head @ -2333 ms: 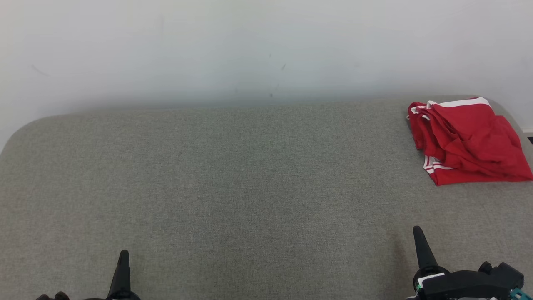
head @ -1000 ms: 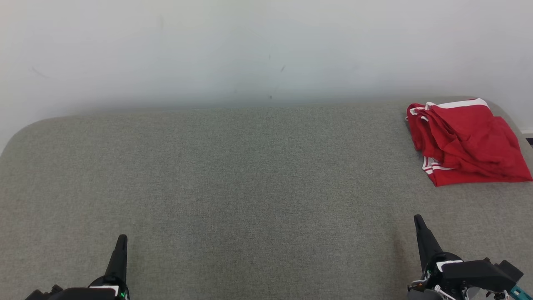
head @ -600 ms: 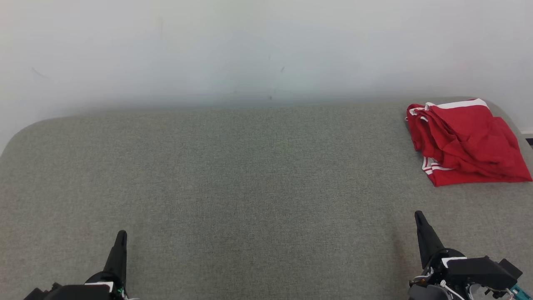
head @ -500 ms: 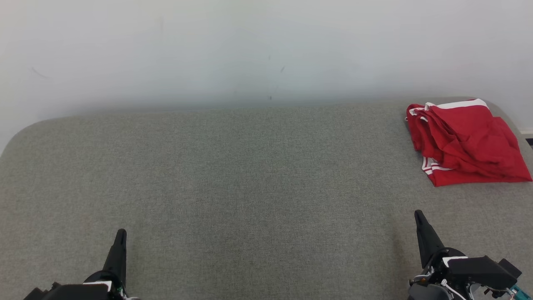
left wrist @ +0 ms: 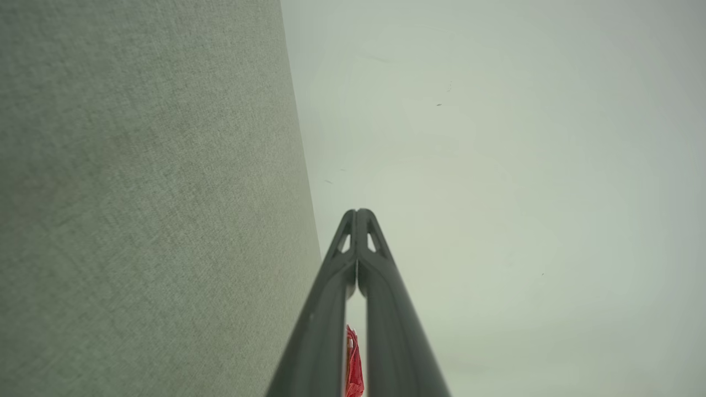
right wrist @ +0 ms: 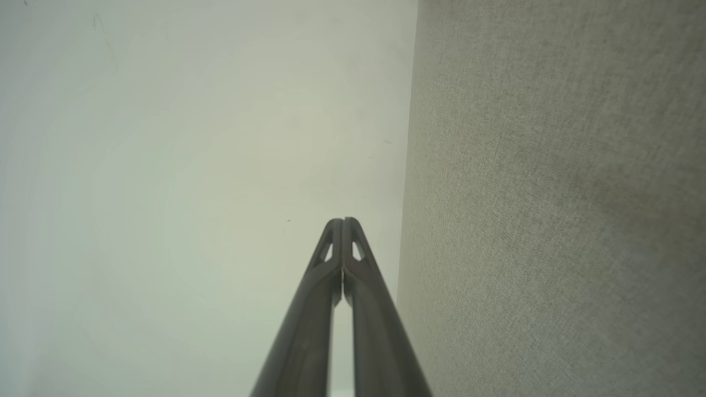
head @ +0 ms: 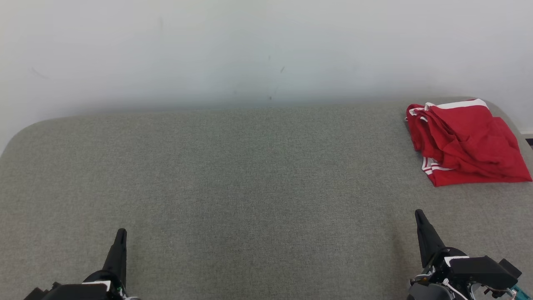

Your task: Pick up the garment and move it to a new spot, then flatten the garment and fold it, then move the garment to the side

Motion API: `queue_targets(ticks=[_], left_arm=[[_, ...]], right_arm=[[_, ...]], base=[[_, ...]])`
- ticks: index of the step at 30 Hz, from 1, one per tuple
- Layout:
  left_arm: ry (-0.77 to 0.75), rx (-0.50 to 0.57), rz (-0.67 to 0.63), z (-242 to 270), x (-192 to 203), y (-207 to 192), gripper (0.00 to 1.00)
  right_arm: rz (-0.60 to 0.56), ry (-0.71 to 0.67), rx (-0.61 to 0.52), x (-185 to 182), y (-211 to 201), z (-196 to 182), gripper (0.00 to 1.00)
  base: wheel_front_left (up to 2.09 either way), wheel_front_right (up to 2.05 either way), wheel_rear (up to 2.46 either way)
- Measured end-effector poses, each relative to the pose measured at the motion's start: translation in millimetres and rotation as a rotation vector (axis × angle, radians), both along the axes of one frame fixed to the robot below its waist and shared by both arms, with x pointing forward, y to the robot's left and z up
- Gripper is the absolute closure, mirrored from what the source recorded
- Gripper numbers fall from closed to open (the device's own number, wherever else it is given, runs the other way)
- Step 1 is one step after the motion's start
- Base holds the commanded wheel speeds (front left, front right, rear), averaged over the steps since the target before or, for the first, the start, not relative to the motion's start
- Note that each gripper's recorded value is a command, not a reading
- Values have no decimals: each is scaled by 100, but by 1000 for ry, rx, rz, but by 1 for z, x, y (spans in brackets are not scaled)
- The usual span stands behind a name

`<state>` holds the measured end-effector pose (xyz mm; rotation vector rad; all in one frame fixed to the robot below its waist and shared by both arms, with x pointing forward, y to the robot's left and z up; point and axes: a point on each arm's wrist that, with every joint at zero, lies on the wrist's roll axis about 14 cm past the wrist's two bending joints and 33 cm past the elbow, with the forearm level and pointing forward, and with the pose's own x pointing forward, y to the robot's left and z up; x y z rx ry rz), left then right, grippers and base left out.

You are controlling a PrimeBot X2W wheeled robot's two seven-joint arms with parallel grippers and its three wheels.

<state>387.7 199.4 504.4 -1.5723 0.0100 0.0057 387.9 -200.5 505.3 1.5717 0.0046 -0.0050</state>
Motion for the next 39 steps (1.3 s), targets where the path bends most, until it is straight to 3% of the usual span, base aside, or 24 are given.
queue_targets(ticks=[39], left_arm=[[0, -1, 0, 0, 0, 0, 100]], right_arm=[[0, -1, 2, 0, 0, 0, 100]], base=[[0, 0, 0]])
